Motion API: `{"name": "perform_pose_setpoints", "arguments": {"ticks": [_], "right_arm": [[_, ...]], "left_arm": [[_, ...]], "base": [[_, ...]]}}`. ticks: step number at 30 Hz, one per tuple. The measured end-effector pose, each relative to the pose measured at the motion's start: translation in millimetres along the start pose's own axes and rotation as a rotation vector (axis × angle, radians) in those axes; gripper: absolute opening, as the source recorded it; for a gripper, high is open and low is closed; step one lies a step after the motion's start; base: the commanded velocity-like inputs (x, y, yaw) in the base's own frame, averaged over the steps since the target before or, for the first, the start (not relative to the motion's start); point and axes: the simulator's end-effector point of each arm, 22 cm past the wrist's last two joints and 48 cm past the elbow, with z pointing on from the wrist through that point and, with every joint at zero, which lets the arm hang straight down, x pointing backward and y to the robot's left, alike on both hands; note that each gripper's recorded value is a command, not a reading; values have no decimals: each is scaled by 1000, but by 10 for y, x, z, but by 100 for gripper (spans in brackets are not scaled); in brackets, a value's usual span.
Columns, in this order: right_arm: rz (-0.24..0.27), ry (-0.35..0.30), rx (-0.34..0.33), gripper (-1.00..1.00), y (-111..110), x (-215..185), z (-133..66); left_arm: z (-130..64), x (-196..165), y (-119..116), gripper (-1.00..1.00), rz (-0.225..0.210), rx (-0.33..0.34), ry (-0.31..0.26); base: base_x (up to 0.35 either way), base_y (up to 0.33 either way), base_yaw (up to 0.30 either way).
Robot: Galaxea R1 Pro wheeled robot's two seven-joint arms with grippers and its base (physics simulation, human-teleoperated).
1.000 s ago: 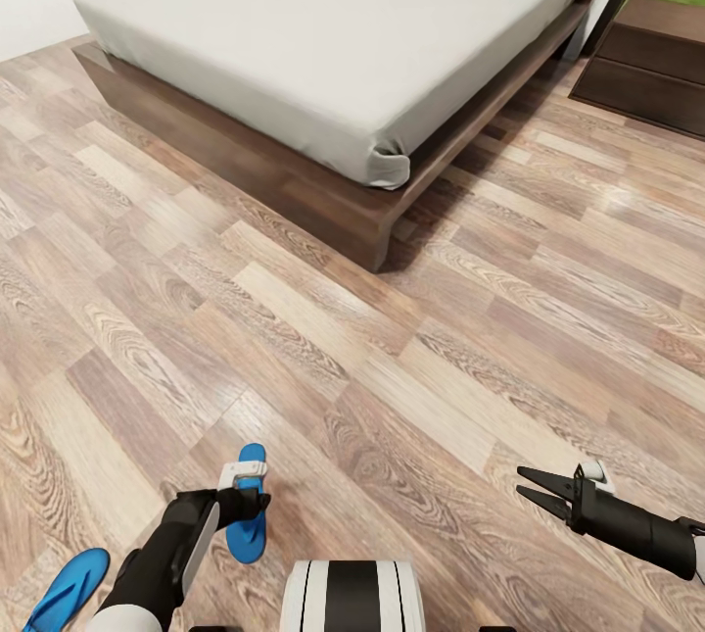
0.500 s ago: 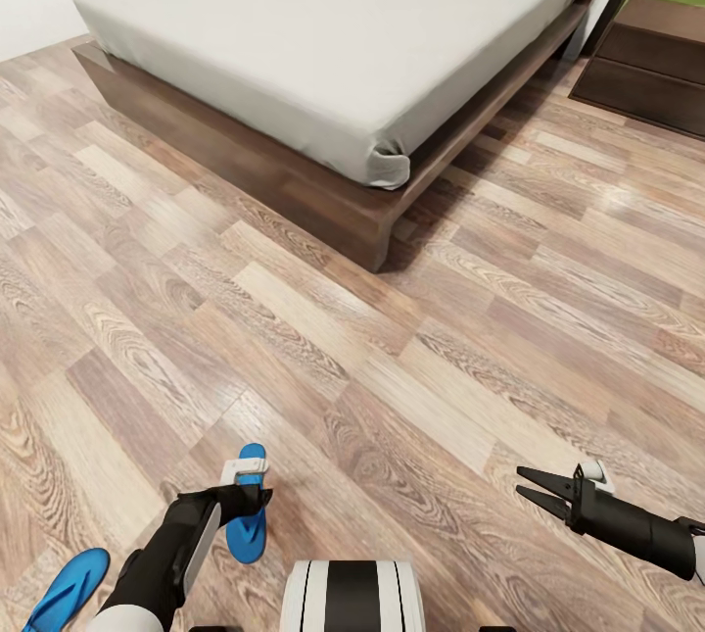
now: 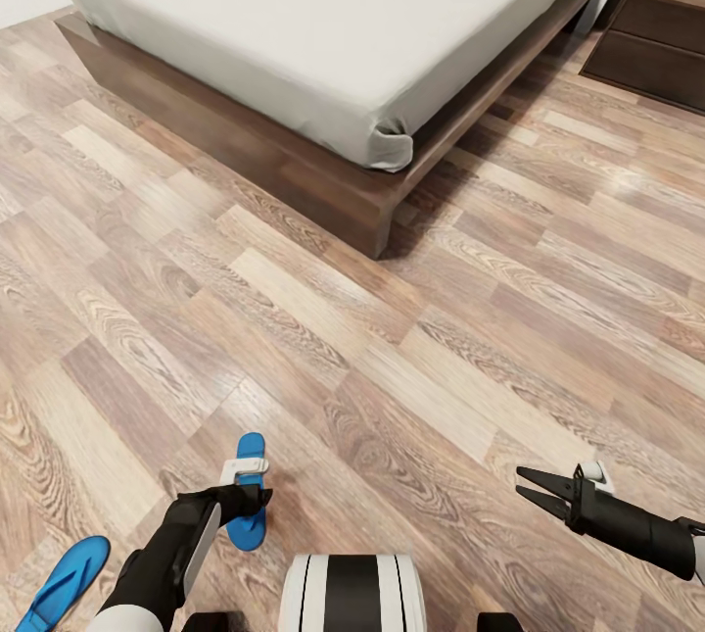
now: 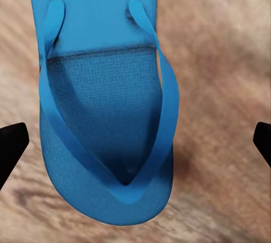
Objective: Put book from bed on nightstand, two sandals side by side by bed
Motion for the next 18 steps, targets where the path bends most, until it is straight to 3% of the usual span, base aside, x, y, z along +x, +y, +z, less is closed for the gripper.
{"name": "perform_pose_setpoints", "arguments": {"ticks": [16, 18], "right_arm": [[5, 3, 4, 100, -33, 9, 13], [5, 3, 3, 100, -30, 8, 14]], "left_arm": [[29, 33, 10, 100, 1, -5, 7], [29, 34, 58, 100, 0, -34, 7]], "base": [[0, 0, 0], [0, 0, 0]]}}
